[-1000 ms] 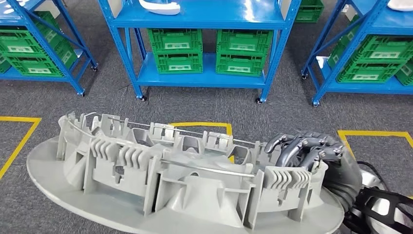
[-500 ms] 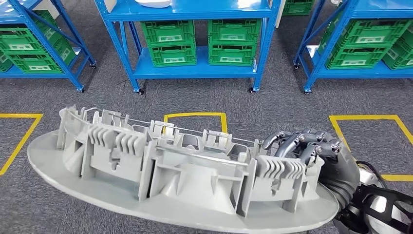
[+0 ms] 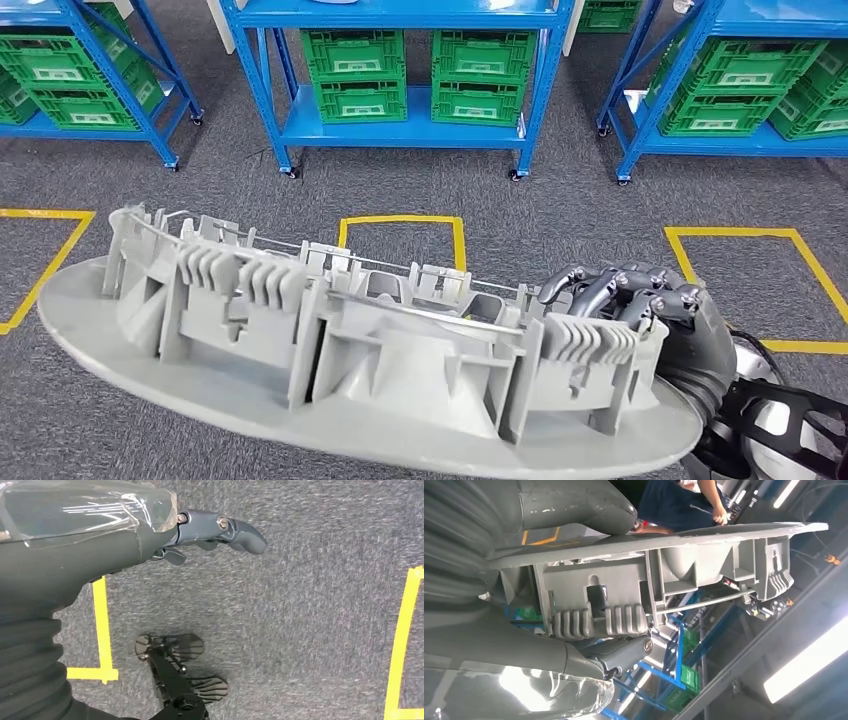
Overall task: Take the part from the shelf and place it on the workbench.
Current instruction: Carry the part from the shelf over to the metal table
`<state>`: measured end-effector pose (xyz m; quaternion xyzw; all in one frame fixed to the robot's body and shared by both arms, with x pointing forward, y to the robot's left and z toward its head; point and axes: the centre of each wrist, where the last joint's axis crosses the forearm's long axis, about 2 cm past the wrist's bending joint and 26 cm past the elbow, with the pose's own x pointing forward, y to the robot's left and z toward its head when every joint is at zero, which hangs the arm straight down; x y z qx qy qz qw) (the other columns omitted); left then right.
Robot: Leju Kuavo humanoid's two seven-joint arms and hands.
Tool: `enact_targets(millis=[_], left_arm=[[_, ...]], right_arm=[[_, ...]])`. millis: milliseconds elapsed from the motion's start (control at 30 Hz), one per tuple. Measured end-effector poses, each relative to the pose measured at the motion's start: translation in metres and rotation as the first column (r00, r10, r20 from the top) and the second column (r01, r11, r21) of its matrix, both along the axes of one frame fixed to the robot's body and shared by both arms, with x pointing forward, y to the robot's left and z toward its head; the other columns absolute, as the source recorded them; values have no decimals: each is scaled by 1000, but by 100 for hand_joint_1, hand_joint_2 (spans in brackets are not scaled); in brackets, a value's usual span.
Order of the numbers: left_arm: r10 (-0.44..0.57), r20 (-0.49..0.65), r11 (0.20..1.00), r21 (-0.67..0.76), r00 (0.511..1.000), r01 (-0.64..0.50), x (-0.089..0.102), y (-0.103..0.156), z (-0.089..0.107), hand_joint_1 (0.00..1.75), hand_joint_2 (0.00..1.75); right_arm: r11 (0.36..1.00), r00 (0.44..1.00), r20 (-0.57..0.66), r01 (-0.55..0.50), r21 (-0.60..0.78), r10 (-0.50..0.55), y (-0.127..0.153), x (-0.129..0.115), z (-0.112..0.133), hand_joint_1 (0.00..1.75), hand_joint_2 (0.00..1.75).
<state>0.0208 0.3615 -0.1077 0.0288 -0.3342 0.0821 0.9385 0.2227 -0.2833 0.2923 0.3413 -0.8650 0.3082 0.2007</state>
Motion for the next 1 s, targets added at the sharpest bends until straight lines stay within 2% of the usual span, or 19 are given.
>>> enact_targets(millis=[700,1000], left_arm=[[-2,-11,1000,-13,1000,2,-6,0,0,0,175],[-1,-4,1000,-4,1000,1,-4,4,0,0,175]], right_arm=[[1000,1000,6,-14,-2,14,-9,5,-7,175,175],[998,999,28,24,-66,-22,-8,5,-7,175,175]])
